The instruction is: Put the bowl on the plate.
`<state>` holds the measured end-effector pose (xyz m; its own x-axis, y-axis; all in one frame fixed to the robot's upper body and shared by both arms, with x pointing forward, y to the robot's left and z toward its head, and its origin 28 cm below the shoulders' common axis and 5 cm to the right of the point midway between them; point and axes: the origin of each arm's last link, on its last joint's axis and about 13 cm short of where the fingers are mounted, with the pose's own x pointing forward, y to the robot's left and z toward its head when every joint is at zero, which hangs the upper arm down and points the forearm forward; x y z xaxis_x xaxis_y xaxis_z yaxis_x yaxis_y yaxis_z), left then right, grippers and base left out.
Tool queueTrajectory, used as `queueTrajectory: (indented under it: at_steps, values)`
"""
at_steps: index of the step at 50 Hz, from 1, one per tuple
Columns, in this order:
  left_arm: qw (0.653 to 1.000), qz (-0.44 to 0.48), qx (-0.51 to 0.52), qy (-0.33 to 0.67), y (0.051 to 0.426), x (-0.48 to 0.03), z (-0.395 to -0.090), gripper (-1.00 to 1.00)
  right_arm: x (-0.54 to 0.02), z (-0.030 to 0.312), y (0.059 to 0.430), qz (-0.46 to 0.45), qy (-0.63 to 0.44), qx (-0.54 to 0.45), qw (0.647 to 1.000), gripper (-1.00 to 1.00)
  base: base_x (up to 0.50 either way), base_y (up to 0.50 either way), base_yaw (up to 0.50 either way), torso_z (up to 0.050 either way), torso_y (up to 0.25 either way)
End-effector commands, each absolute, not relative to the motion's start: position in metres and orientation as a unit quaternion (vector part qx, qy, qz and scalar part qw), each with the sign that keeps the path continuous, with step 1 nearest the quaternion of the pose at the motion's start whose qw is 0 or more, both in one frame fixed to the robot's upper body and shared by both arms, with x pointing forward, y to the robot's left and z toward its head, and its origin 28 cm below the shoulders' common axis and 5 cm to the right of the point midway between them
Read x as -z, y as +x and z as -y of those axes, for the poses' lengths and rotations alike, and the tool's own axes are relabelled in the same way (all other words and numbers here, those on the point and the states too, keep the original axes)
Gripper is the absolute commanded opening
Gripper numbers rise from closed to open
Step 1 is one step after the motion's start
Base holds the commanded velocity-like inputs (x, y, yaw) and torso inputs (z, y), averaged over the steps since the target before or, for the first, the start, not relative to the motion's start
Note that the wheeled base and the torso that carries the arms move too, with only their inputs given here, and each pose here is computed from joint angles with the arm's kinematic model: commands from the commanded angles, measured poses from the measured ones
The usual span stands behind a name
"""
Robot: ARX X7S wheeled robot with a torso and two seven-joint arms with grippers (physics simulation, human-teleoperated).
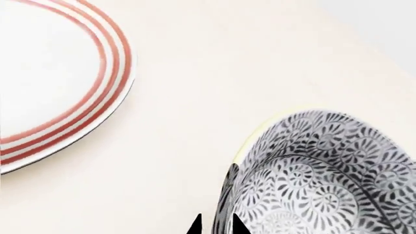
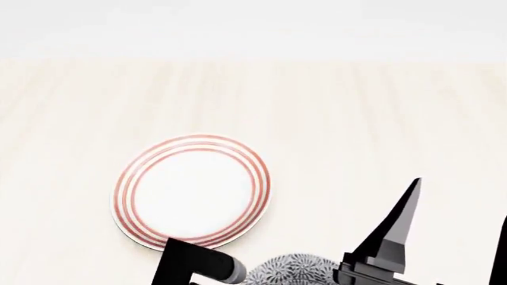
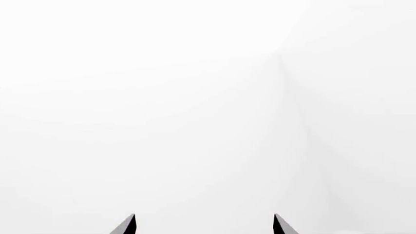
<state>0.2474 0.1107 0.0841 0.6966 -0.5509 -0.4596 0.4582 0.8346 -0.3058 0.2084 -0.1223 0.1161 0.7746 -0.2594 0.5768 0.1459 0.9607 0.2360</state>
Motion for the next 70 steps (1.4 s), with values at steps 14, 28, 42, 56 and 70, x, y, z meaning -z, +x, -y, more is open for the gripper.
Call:
queueTrajectory:
  at_steps: [14,28,42,56,70]
  values:
    - [0.967,-0.122,0.223,0.016,0.292,-0.115,-0.126,-1.00,-0.117,0.123,0.208,0.325,0.083,0.108,0.936,1.00,0.00,0.00,0.00,0.000,0.000]
    - [0.981,-0.070,0.182,-0.013,0.326,-0.149,-0.142,-1.00,-0.116,0.122,0.208,0.322,0.082,0.107,0.937,1.00,0.00,0.00,0.00,0.000,0.000]
    - [0.990,-0.030,0.124,-0.052,0.357,-0.181,-0.159,-1.00,-0.115,0.121,0.207,0.321,0.082,0.105,0.938,1.00,0.00,0.00,0.00,0.000,0.000]
    - [0.997,-0.072,0.038,-0.009,0.401,-0.181,-0.166,-1.00,-0.113,0.121,0.208,0.315,0.086,0.103,0.939,1.00,0.00,0.00,0.00,0.000,0.000]
    - [0.994,-0.103,0.027,-0.005,0.410,-0.183,-0.153,-1.00,-0.113,0.121,0.208,0.313,0.088,0.101,0.940,1.00,0.00,0.00,0.00,0.000,0.001]
